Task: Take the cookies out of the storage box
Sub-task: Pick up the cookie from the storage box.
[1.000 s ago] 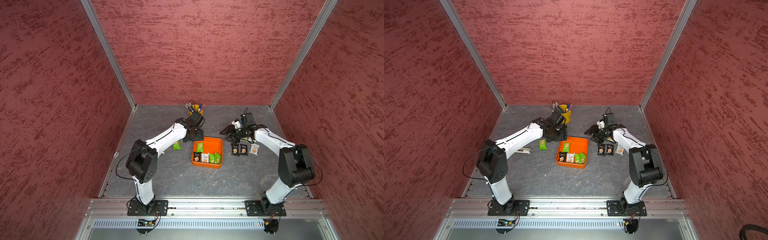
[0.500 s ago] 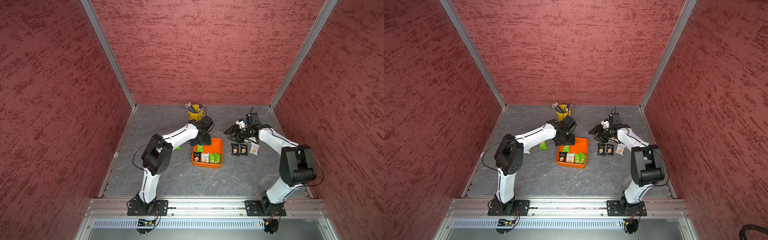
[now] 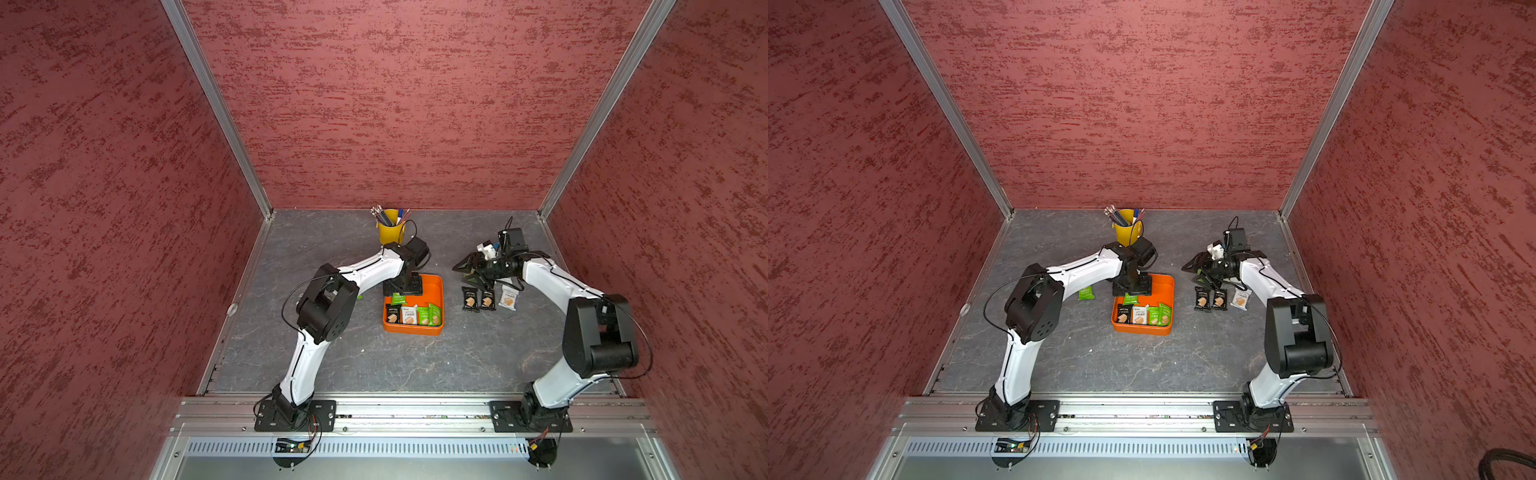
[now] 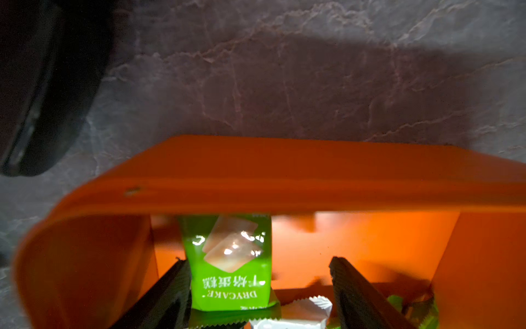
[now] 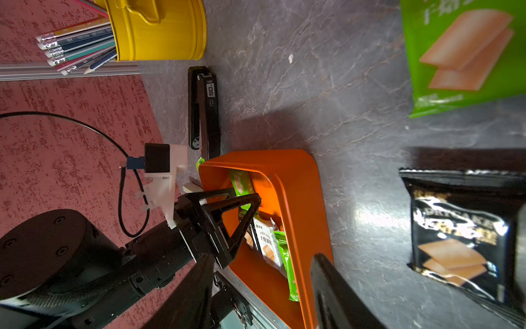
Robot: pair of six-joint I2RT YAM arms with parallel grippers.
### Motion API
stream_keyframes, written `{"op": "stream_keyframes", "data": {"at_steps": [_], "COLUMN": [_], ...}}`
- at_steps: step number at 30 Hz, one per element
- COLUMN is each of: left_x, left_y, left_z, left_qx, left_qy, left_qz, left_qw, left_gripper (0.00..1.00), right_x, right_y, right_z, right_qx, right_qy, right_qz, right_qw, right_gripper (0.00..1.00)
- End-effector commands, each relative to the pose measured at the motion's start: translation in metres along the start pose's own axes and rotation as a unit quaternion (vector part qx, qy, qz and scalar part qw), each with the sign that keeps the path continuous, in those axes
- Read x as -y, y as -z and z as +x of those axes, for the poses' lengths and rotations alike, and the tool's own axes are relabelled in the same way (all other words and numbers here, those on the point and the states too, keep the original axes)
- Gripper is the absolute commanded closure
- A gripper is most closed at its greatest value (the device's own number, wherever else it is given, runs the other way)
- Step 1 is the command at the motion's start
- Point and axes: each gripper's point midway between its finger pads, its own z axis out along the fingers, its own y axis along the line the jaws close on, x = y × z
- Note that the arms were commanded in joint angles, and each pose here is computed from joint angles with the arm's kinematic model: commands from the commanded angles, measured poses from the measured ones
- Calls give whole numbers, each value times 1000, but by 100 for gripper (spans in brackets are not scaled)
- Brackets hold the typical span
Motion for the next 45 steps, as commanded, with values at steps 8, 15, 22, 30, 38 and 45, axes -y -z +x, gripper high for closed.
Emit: {"op": "stream_keyframes", "data": {"at_steps": [8,15,22,30,38,45], "left_x": [11,2,-9,-9,-8,-4], "left_y": [-7,6,7,-5,-7,-4], "left_z": [1,6,9,5,5,4], "left_qx": [-5,-4,-4,-9,-7,-3], "left_qy": [-4,-10,-5,-2,-2,-10], "left_qz": [8,-3,-12,-5,5,18], "left_qw": [1000,1000,1000,1000,1000,1000], "left_gripper": [20,19,18,20,34,56], "right_x": [1,3,4,6,6,5], "right_y": [10,10,10,12,15,19], "right_z": [1,1,1,3,6,7], "right_qx": [8,11,12,15,18,24], "right_qy": [7,3,-2,-6,-9,-9], "right_qz": [10,13,14,19,24,26], "right_qw": [1000,1000,1000,1000,1000,999], "right_gripper": [41,41,41,41,41,41]}}
